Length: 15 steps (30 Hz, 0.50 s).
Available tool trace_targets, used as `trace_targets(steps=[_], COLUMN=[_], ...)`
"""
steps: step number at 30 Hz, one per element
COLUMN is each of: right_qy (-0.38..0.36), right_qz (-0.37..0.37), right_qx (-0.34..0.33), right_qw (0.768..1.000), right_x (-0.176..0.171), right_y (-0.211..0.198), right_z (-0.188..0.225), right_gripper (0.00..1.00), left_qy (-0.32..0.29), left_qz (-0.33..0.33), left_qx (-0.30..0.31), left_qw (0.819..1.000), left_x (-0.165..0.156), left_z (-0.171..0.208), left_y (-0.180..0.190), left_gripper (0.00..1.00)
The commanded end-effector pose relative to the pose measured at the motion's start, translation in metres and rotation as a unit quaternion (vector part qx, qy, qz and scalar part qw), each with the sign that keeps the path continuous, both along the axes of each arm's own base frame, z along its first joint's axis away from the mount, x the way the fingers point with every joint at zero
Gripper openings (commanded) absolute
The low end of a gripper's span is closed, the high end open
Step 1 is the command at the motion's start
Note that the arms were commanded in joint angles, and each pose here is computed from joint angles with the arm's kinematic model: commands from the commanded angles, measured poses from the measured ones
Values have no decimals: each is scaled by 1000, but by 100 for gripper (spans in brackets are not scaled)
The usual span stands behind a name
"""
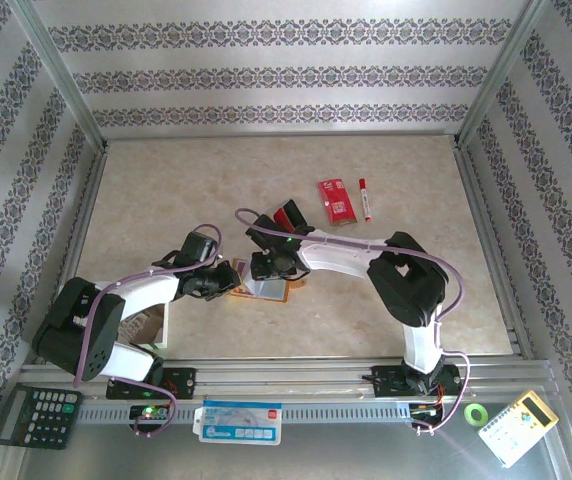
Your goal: Take the credit cards out of the card holder
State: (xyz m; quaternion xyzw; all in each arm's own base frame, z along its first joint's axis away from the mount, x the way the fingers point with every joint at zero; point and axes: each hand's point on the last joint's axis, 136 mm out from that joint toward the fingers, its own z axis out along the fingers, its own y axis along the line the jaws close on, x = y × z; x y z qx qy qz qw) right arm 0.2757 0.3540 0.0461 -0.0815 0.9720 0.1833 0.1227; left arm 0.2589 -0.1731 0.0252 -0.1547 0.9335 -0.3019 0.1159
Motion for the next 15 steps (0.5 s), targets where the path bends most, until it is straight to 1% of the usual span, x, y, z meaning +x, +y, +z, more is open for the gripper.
trace_targets(steps=[1,5,9,12,15], right_qy=[-17,0,27,36,41], right_qz=[-37,-57,-79,-94,-124], right_qx=[45,63,69,62,43], right_qw=[998,996,994,993,991], right_x=[10,9,12,17,24], right_y=[5,12,18,21,16], right_z=[28,28,17,11,1], right_gripper=[38,44,46,50,55], left_qy=[20,20,22,21,22], left_qz=[-7,-8,-8,-8,-8], left_qx=[38,38,36,36,34], left_qw=[999,999,999,999,999], left_x=[-12,-13,-13,-13,-13], left_z=[-17,-19,-20,-19,-19], left_y=[7,8,7,7,7], left_gripper=[12,11,10,10,10])
